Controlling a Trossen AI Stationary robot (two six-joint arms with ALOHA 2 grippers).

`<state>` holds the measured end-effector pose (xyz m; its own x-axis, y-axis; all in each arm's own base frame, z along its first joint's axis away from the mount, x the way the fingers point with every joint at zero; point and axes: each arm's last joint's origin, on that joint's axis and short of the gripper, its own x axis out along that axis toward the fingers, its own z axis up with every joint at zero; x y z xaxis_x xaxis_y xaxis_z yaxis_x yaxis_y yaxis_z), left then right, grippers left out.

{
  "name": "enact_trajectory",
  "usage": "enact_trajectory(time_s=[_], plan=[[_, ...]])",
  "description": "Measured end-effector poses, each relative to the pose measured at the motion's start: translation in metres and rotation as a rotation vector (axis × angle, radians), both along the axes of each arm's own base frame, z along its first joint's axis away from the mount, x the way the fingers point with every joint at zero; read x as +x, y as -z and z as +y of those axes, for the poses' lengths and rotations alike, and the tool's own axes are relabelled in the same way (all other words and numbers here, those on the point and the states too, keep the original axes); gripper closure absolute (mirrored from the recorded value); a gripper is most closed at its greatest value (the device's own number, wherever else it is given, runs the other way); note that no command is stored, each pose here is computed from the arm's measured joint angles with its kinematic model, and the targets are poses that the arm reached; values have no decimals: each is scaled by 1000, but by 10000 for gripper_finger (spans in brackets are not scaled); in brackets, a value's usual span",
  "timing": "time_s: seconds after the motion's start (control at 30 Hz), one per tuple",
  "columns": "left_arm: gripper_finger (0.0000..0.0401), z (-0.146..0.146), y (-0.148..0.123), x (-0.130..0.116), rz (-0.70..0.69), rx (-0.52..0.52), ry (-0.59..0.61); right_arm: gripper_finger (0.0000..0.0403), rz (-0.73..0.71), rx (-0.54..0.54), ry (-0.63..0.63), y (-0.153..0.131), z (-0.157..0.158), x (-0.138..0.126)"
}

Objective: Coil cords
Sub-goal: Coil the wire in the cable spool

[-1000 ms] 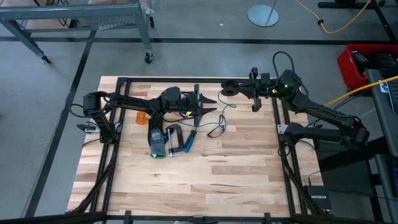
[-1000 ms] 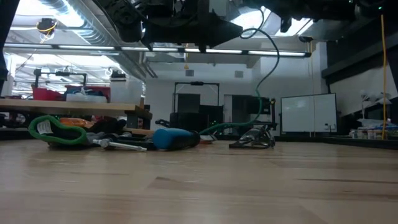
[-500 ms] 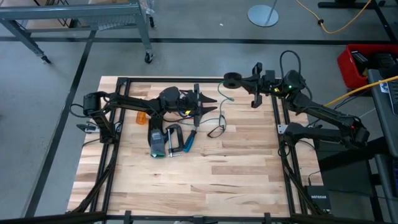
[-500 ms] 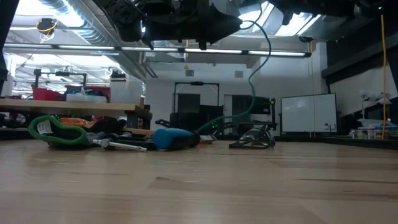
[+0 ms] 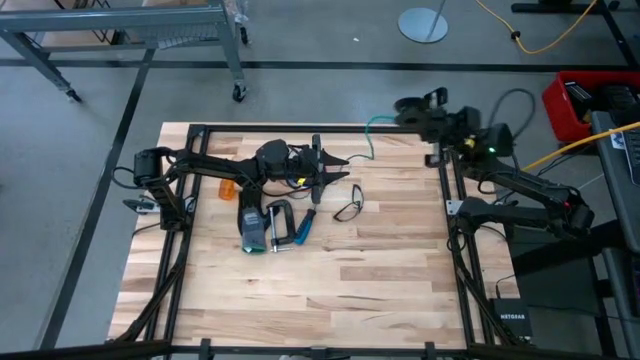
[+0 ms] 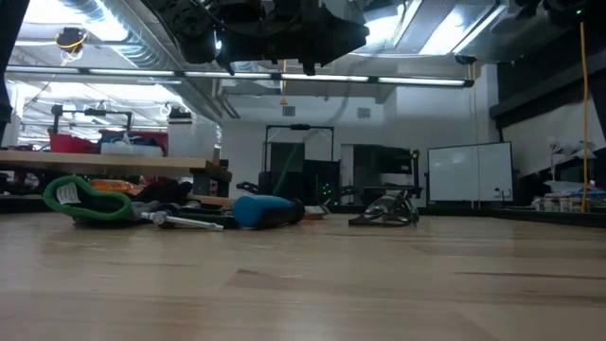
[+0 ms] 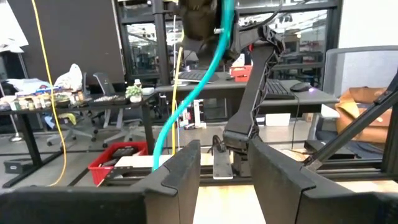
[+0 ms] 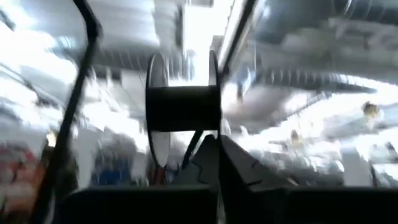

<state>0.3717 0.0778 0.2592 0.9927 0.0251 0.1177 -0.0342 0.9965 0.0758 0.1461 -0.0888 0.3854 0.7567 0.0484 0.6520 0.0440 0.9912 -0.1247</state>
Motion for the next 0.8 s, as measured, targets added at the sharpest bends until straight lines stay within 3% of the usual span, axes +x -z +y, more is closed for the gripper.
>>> enact_trajectory(time_s=[0.1, 0.37, 0.53, 0.8], plan=[[275, 0, 1, 0, 6, 19, -3, 402, -57, 43, -104, -6, 5, -7], [275, 0, 6, 0, 62, 57, -6, 402, -9, 301, -413, -9, 11, -12], [275, 0, 10, 1, 104, 92, -7, 402, -6, 359, -454, -9, 10, -12], [275, 0, 13, 1, 129, 90, -6, 402, -4, 364, -432, -8, 9, -10]])
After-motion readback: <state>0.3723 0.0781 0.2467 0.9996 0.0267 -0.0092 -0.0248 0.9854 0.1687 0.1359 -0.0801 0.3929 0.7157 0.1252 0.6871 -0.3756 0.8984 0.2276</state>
